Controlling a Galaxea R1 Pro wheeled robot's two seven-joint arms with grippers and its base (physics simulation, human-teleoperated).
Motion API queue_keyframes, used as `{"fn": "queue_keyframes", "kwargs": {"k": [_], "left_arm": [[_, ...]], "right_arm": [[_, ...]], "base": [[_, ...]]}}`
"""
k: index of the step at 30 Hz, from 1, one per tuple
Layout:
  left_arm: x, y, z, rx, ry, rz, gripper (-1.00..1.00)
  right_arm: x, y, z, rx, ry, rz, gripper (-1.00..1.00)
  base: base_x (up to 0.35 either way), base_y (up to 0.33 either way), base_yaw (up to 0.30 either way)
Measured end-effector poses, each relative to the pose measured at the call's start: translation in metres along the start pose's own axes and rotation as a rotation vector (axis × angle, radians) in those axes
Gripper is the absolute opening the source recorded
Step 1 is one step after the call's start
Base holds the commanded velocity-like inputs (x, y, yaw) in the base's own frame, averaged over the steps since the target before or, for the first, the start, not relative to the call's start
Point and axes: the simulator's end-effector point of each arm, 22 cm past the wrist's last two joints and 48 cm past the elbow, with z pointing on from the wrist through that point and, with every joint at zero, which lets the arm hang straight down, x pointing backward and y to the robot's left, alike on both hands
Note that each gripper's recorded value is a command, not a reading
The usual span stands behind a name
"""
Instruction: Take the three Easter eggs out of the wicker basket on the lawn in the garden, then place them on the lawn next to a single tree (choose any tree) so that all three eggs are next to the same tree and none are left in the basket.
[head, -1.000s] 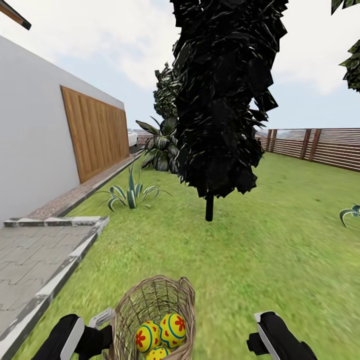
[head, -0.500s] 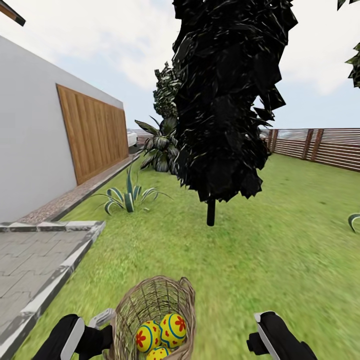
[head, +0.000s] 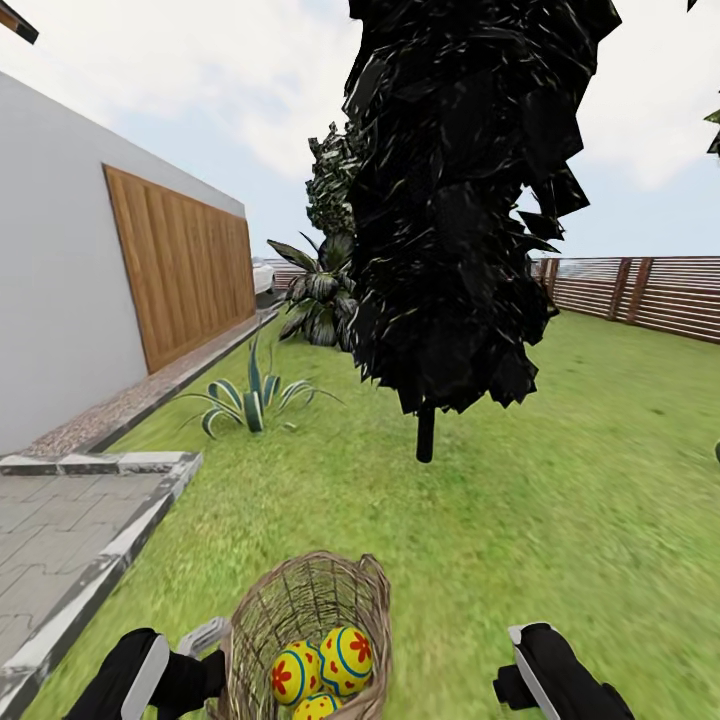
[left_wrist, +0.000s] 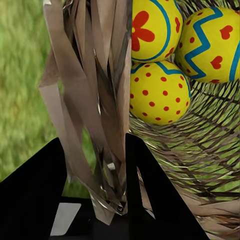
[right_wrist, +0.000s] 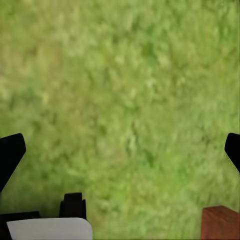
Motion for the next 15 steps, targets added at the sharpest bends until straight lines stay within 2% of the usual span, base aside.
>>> {"fn": "queue_keyframes", "kwargs": {"k": [15], "left_arm": [[0.0003,0.0002,0.0002,-0.001,0.001,0.000,-1.00]], "right_arm": [[-0.0001,0.0003,0.0000,0.000,0.000,-0.001,1.00]], "base": [[0.344,0.000,0.000]]}}
